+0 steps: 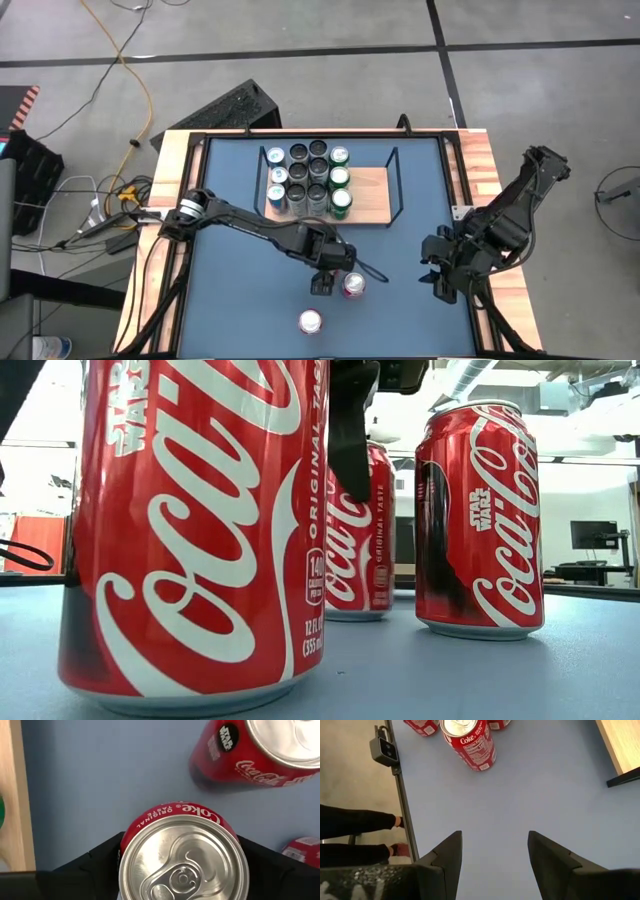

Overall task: Place canned beverage on shelf
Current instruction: Put the top red soda can on the shelf

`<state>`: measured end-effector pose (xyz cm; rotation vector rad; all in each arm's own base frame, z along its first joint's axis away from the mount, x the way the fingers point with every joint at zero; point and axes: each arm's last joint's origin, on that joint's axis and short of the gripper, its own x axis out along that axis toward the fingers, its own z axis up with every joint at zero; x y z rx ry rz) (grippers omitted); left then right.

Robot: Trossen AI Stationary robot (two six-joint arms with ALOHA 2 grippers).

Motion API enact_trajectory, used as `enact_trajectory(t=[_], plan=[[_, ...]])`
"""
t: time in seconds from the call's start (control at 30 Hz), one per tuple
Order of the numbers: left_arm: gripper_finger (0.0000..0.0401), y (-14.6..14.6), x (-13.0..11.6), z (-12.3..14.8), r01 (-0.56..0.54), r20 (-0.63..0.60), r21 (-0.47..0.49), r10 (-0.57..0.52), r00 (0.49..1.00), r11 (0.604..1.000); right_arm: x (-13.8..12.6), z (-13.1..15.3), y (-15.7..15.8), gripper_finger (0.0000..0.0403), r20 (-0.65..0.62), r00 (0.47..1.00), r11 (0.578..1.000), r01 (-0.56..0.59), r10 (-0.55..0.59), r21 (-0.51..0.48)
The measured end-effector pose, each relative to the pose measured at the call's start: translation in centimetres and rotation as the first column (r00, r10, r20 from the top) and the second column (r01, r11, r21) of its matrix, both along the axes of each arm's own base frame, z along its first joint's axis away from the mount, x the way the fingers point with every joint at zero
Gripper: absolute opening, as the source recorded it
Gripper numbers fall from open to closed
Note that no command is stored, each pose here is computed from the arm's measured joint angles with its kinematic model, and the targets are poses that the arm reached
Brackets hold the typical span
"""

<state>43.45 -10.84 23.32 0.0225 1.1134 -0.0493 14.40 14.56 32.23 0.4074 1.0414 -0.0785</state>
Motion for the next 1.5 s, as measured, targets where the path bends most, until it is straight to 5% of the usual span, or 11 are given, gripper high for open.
enact_trajectory(t=[0.2, 0.47, 0.83, 1.13, 1.5], plan=[[0.0284, 0.0, 0.0, 2.8, -0.029, 0.0, -0.038, 0.029, 1.0, 0.999, 0.0, 0.0, 0.0, 0.0207, -0.002, 1.0, 1.0, 0.008, -0.008, 0.004], [0.0284, 1.8, 0.1, 9.7, -0.02, 0.112, -0.012, 0.021, 0.993, 1.0, -0.2, -0.2, -0.3, 0.0207, -0.02, 1.0, 0.999, 0.005, -0.005, -0.033], [0.0284, 10.2, -0.1, 16.7, -0.203, 0.391, 0.083, 0.156, 0.907, 0.976, -0.3, -0.2, -0.5, 0.0207, -0.023, 1.0, 0.998, 0.011, -0.012, -0.061], [0.0284, 17.0, 1.4, 17.1, -0.319, 0.54, 0.084, 0.226, 0.811, 0.944, -0.3, -0.2, -0.7, 0.0207, 0.003, 0.997, 0.994, 0.077, -0.077, -0.074], [0.0284, 22.5, 4.4, 10.8, -0.321, 0.428, 0.145, 0.234, 0.873, 0.936, -0.2, -0.2, -0.8, 0.0207, 0.018, 0.989, 0.987, 0.146, -0.145, -0.066]])
